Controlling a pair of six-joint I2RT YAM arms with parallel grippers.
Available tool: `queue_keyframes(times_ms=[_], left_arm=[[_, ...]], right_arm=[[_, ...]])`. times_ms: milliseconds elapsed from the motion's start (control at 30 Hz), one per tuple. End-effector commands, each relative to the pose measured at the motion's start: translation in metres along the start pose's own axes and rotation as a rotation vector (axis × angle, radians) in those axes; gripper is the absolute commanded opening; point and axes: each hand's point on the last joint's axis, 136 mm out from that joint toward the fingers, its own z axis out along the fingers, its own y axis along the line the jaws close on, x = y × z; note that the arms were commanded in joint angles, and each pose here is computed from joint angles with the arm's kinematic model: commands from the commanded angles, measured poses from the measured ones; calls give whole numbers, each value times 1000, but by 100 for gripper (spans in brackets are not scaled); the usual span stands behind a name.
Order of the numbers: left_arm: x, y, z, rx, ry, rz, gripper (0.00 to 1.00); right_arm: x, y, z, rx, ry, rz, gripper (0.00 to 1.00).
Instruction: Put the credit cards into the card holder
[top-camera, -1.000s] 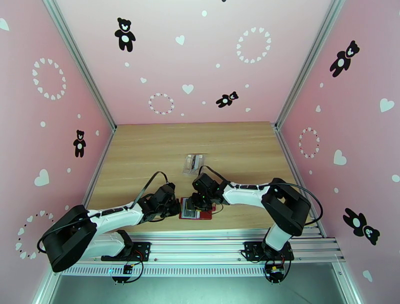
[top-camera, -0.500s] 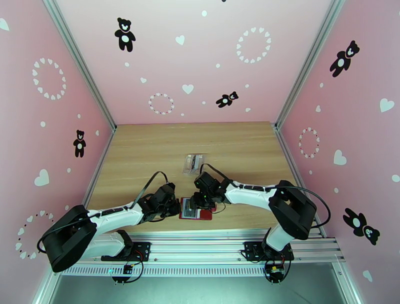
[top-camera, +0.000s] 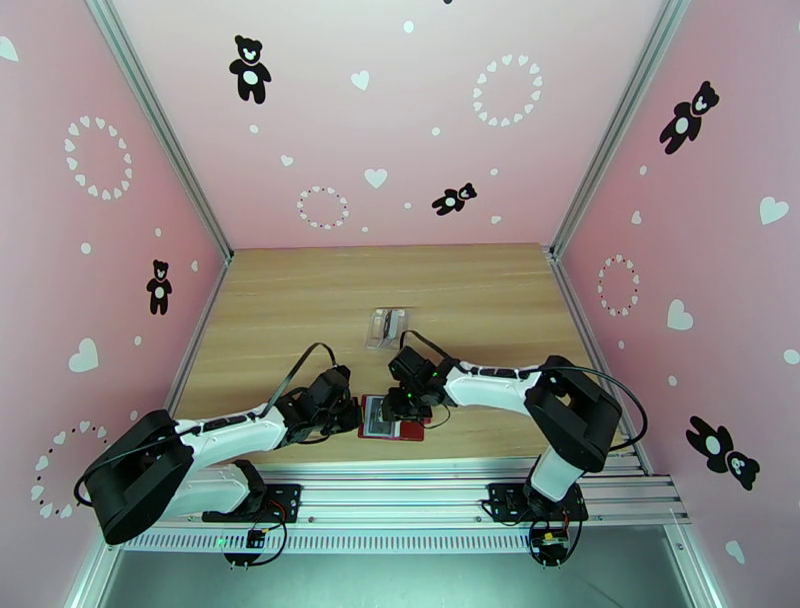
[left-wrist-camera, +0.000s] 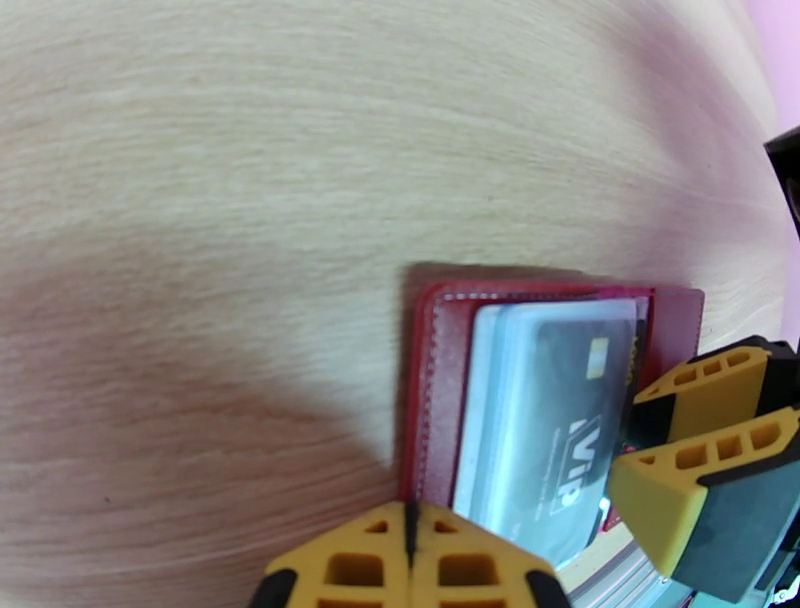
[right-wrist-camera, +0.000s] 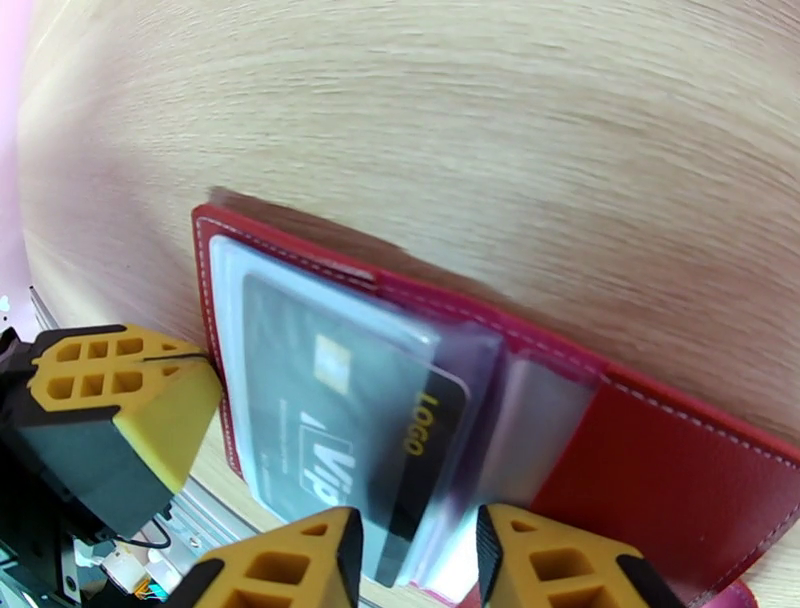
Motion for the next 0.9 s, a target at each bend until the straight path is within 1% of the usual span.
queue_keyframes(times_ms=[0,600,867], left_arm=[[13,16,5,-57,44,8,2],[13,14,5,-54,45,12,2],[11,12,0,-52,34,13,2]], right_arm=[[-3,10,3,-19,6,-14,34],[-3,23,1,-30,10,-39,29],[-5,14,-8,27,-21,-59,29]])
